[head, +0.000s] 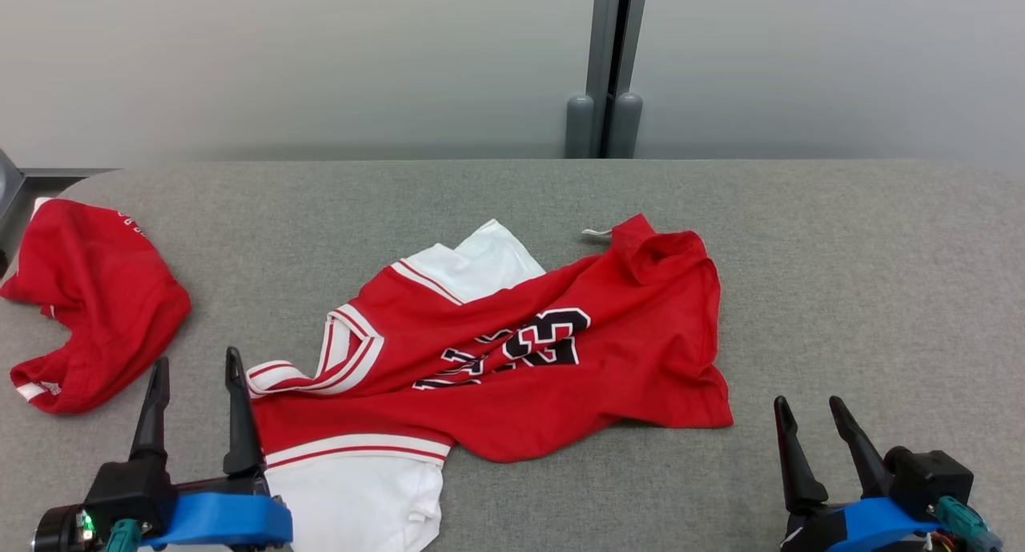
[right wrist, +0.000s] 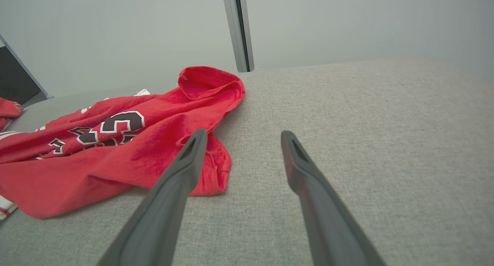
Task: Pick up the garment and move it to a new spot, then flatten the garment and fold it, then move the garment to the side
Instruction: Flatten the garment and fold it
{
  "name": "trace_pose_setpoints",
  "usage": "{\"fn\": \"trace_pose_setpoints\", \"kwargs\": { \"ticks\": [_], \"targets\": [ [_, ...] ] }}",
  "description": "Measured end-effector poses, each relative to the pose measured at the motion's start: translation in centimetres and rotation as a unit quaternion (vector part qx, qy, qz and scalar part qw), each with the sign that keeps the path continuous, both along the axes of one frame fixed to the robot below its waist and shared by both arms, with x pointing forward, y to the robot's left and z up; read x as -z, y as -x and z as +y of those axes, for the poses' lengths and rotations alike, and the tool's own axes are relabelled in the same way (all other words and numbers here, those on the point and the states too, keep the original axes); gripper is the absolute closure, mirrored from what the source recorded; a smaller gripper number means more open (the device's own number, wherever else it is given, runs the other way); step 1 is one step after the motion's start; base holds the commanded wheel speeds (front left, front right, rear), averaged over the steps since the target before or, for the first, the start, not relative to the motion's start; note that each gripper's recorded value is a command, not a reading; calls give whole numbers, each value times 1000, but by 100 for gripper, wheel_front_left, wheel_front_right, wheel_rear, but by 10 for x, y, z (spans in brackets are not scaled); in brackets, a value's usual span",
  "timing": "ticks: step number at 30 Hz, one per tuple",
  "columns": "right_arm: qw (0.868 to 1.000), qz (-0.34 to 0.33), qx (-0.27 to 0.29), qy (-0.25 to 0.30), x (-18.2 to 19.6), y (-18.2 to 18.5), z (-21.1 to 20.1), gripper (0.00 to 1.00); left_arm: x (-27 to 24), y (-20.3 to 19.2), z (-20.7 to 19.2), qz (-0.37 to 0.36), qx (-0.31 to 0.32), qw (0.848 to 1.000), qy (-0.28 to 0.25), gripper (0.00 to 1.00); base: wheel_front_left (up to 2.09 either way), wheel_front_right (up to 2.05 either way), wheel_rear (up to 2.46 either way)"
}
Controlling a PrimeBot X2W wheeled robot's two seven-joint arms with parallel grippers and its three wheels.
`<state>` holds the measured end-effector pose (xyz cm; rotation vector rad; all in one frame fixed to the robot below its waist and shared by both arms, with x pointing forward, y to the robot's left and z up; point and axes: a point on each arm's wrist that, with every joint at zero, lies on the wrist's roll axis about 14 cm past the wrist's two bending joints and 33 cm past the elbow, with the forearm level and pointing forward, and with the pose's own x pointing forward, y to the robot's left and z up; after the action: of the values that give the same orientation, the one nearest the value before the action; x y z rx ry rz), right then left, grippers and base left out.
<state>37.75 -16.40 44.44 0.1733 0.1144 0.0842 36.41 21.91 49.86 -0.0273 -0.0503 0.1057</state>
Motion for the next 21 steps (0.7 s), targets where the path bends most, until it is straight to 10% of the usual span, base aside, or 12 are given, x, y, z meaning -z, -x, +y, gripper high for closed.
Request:
{"fn": "trace_pose_setpoints", "kwargs": {
  "ticks": [21],
  "targets": [
    [994,46,-80,55,15,-26,31,0,20,17,6,29,-16,999,-12,0,0,0,0]
  ]
}}
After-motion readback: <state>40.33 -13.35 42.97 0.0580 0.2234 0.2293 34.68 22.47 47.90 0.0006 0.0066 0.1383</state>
